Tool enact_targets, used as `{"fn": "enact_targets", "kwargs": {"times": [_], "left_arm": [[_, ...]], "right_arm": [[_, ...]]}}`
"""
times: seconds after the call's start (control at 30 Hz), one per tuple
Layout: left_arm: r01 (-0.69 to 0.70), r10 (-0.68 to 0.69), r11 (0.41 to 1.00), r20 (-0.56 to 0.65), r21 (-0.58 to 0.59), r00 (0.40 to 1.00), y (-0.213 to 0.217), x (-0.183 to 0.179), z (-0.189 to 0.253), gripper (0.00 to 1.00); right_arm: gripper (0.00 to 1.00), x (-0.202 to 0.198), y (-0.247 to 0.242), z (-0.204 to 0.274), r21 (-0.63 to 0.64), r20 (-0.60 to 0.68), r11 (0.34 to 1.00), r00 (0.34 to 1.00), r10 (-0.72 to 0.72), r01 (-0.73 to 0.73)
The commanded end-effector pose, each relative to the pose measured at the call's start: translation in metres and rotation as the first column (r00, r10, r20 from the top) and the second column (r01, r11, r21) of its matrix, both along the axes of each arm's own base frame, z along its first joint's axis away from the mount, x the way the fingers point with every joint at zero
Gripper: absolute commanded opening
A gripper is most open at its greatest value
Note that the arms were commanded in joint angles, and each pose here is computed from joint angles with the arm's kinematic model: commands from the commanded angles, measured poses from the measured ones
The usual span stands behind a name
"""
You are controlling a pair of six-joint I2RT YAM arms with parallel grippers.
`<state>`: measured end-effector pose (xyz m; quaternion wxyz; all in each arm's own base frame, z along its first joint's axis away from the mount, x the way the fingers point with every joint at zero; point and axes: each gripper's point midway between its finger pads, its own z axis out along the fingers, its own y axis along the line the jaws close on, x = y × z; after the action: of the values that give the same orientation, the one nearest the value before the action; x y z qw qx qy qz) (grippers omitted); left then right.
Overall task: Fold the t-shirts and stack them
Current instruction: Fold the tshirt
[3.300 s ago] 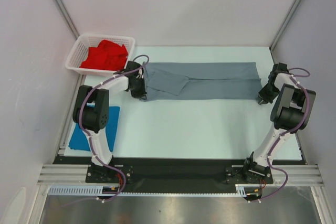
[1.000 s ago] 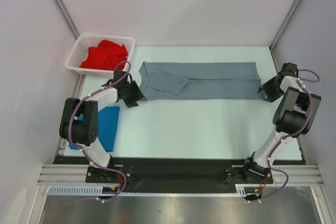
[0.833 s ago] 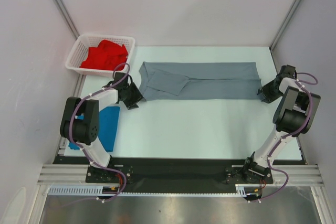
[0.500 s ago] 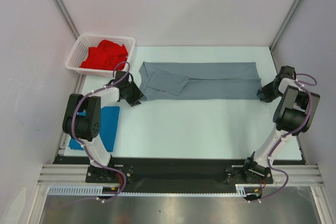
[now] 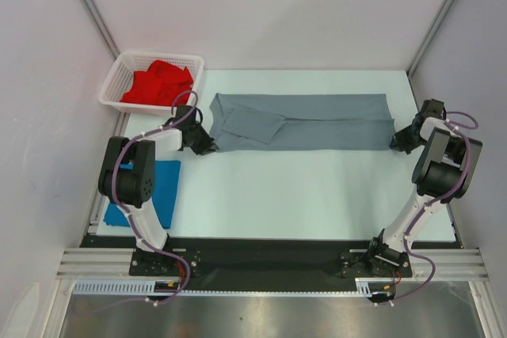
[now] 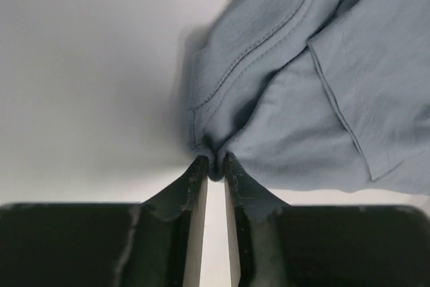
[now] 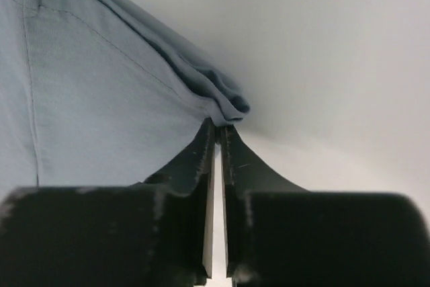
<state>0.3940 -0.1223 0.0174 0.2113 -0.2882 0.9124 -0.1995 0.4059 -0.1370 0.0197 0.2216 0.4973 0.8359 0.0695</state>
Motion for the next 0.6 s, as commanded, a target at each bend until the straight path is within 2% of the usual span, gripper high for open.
{"fn": "enact_targets", "kwargs": {"times": [0.0, 0.2, 0.43, 0.5, 0.57], "left_arm": [[0.0, 0.0, 0.998, 0.004, 0.065, 1.0, 0.01, 0.01, -0.009, 0.16], [0.041, -0.046, 0.995, 0.06, 0.094, 0.997, 0.001, 0.042, 0.004, 0.01], [0.073, -0.084, 0.992, 0.103, 0.103, 0.991, -0.016, 0.08, 0.006, 0.0], [0.087, -0.105, 0.989, 0.149, 0.121, 0.983, -0.023, 0.097, 0.017, 0.0], [0.112, -0.134, 0.982, 0.143, 0.15, 0.981, -0.032, 0.104, 0.009, 0.0]], "right_arm": [[0.0, -0.022, -0.002, -0.023, -0.013, -0.116, 1.0, 0.993, 0.006, -0.007], [0.0, -0.05, 0.008, -0.026, -0.012, -0.207, 0.999, 0.978, 0.031, -0.034], [0.0, -0.098, 0.036, -0.03, 0.046, -0.278, 0.999, 0.96, 0.022, -0.009], [0.0, -0.114, 0.047, -0.026, 0.054, -0.307, 0.998, 0.951, 0.026, -0.01], [0.0, -0.127, 0.057, -0.025, 0.064, -0.332, 0.998, 0.943, 0.032, -0.011]]}}
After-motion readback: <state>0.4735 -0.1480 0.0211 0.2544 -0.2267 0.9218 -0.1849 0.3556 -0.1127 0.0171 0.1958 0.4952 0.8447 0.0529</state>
